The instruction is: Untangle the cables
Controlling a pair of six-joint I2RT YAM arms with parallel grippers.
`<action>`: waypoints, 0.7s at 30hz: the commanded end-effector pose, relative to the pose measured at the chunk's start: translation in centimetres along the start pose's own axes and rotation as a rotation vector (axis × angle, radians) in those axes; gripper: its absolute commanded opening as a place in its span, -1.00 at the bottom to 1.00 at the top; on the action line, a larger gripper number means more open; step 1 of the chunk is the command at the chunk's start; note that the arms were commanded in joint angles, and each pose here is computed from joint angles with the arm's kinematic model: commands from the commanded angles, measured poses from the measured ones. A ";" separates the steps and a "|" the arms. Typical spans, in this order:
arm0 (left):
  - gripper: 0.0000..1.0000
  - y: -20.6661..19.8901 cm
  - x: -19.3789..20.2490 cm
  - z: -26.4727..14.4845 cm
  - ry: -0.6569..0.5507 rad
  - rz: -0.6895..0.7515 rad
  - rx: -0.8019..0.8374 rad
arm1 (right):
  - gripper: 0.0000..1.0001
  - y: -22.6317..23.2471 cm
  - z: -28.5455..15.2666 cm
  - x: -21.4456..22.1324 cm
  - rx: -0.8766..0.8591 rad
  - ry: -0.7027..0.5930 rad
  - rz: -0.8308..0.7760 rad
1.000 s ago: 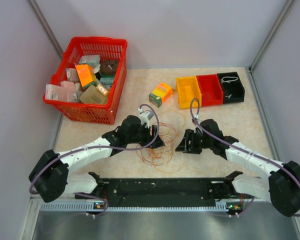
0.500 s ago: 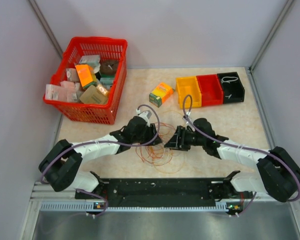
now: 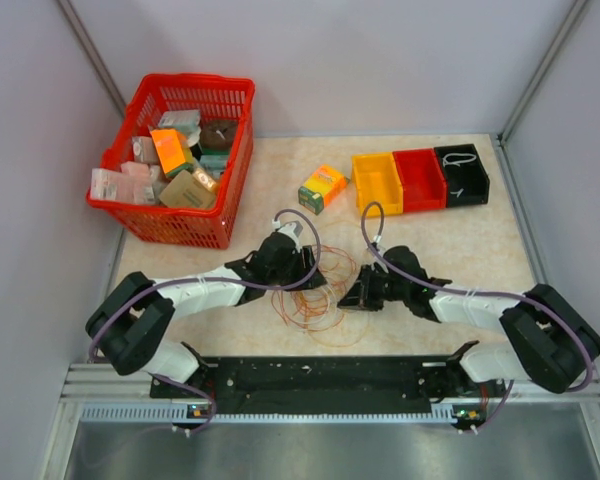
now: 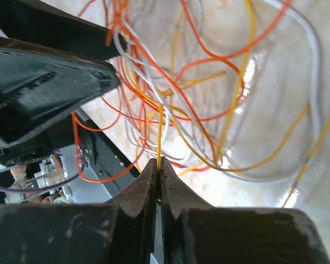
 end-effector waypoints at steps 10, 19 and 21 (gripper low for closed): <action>-0.07 -0.7 -0.6 0.8 -0.041 0.011 -0.013 | -0.97 0.2 -1.1 2.3 0.060 0.007 -0.095; -0.02 -0.9 0.0 1.7 -0.037 -0.080 -0.065 | -0.97 0.5 -1.1 2.4 0.056 -0.011 -0.100; -0.10 -0.9 -0.4 2.3 -0.063 -0.087 -0.087 | -0.97 0.3 -1.2 2.5 0.064 -0.014 -0.099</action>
Point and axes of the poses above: each gripper's point midway between its finger pads, its own z axis out along the fingers, its own y axis along the line the jaws close on, x = y × z, the point moved 7 cm from there along -z, back along the fingers, and after that the axes turned 12 degrees about -z, right-handed, at the moved point
